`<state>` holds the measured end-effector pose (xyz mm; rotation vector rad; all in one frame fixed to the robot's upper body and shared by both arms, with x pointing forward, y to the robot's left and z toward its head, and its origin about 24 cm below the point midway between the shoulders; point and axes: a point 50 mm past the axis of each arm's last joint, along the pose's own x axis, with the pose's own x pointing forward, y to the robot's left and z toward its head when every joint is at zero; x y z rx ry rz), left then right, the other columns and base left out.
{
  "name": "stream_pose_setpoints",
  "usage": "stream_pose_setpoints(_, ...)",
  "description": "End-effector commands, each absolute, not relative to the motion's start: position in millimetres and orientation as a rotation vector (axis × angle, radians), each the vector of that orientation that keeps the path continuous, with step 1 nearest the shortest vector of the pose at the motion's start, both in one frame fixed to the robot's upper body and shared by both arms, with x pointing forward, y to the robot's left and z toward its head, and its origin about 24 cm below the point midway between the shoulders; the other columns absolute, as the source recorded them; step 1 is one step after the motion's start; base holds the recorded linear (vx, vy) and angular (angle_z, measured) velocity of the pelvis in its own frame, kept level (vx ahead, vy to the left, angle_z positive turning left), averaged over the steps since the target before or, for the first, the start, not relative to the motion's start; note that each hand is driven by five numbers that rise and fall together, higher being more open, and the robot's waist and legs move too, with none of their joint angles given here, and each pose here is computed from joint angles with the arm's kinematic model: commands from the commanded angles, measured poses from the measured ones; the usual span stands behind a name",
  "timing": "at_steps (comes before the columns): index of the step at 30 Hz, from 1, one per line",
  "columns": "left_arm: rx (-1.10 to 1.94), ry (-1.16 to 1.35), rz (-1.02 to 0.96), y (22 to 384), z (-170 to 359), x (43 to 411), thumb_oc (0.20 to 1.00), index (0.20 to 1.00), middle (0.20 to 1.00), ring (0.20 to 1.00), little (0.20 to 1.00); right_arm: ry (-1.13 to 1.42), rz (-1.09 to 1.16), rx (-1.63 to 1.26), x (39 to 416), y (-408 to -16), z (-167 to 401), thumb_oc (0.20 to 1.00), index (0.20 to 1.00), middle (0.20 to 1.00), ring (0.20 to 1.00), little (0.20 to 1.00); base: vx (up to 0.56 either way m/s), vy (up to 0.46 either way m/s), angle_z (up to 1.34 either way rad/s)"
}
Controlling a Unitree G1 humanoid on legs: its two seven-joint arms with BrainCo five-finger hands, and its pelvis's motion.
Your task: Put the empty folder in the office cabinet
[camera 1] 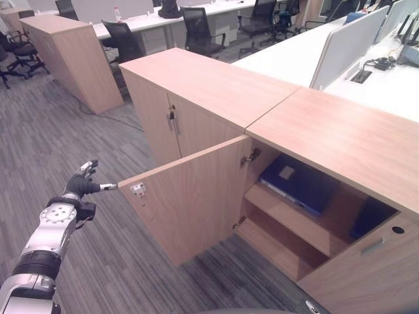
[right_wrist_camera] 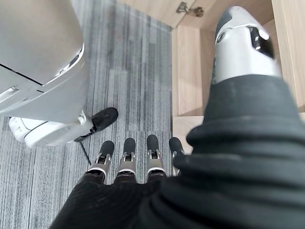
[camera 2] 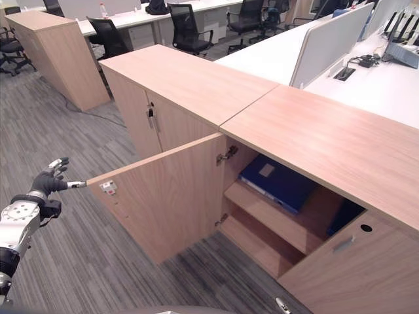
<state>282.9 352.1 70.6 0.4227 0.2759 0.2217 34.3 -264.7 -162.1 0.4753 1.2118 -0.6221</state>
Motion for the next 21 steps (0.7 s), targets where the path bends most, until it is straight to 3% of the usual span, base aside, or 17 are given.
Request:
stream_pose_setpoints(1, 0.42, 0.091, 0.237, 351, 124, 317, 1.0, 1.0, 1.0, 1.0, 1.0, 1.176, -0.597, 0.442, 56, -275, -157, 1.0, 1.0, 1.0, 1.0, 1.0, 0.0, 0.0, 0.0)
stream_pose_setpoints(13, 0.434, 0.123, 0.103, 313, 113, 338, 1.0, 1.0, 1.0, 1.0, 1.0, 1.197, -0.583, 0.432, 56, -274, -157, 1.0, 1.0, 1.0, 1.0, 1.0, 0.0, 0.0, 0.0)
stream_pose_setpoints(19, 0.341, 0.123, -0.008, 276, 91, 340, 1.0, 1.0, 1.0, 1.0, 1.0, 1.195, -0.577, 0.441, 59, -269, -159, 1.0, 1.0, 1.0, 1.0, 1.0, 0.0, 0.0, 0.0)
stream_pose_setpoints(21, 0.325, 0.113, -0.103, 249, 81, 338, 1.0, 1.0, 1.0, 1.0, 1.0, 1.199, -0.576, 0.442, 60, -267, -159, 1.0, 1.0, 1.0, 1.0, 1.0, 0.0, 0.001, 0.02)
